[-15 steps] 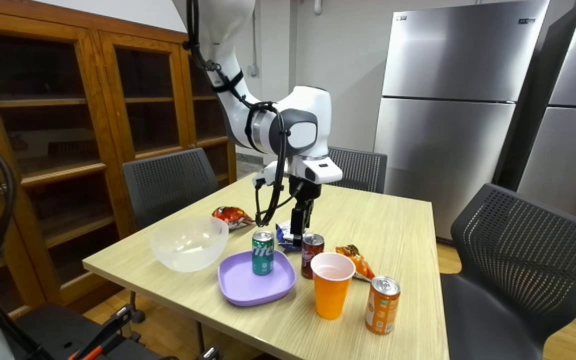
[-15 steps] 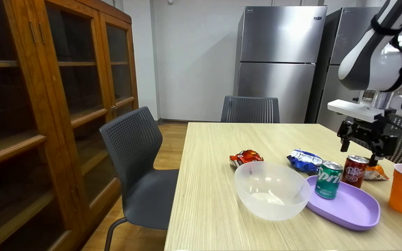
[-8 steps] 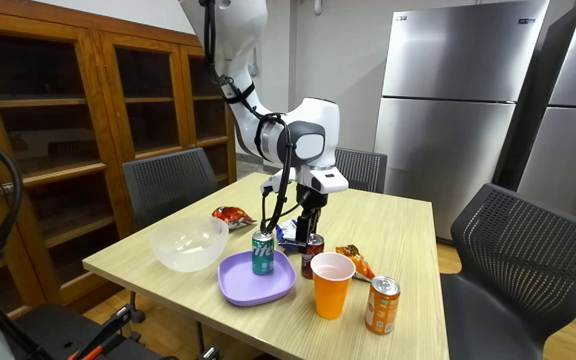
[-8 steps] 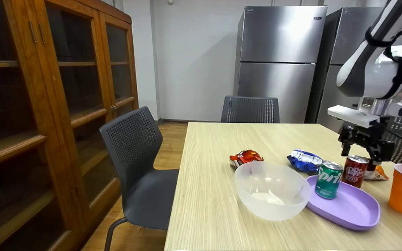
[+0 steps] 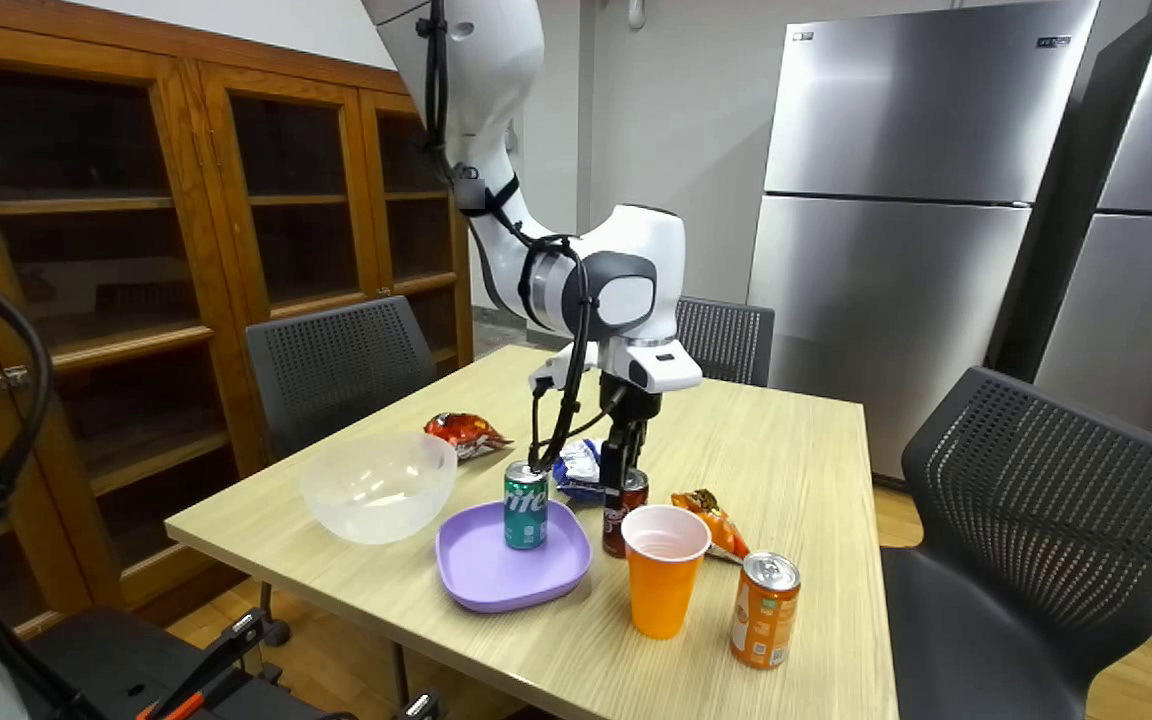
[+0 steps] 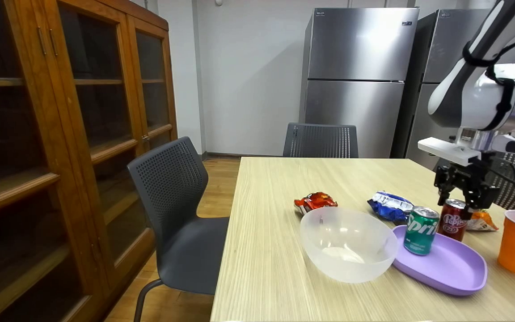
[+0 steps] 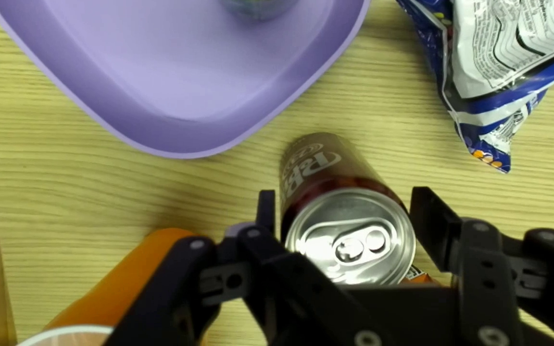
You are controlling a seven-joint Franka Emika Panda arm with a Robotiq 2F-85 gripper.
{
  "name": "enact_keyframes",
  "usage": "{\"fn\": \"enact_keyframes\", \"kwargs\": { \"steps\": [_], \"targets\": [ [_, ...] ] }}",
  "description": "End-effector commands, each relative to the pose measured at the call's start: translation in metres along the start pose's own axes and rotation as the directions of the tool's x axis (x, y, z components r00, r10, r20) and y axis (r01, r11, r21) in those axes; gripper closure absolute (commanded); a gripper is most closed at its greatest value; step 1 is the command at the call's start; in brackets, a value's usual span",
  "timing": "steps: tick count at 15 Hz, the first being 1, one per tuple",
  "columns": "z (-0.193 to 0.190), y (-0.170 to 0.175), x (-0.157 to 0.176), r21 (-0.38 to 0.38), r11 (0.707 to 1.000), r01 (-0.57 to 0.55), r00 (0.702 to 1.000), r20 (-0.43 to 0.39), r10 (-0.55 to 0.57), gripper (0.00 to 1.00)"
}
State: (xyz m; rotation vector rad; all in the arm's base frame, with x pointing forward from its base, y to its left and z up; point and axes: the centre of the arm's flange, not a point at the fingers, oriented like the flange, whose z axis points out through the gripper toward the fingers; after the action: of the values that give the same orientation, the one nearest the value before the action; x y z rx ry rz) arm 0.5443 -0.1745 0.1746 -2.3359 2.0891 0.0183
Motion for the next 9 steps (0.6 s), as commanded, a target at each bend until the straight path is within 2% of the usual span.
{"fn": "enact_keyframes", "kwargs": {
  "steps": [1, 2, 9],
  "targets": [
    [-0.004, -0.009, -0.001, 0.015, 1.0, -0.026, 1.0, 0.006, 0.026, 0.58],
    [-0.005, -0.009, -0.002, 0.016, 1.0, -0.024, 1.0, 0.005, 0.024, 0.62],
    [-0.025, 0.0, -0.019, 0.047, 0.999, -0.008, 1.0, -0.014, 0.008, 0.62]
  ]
}}
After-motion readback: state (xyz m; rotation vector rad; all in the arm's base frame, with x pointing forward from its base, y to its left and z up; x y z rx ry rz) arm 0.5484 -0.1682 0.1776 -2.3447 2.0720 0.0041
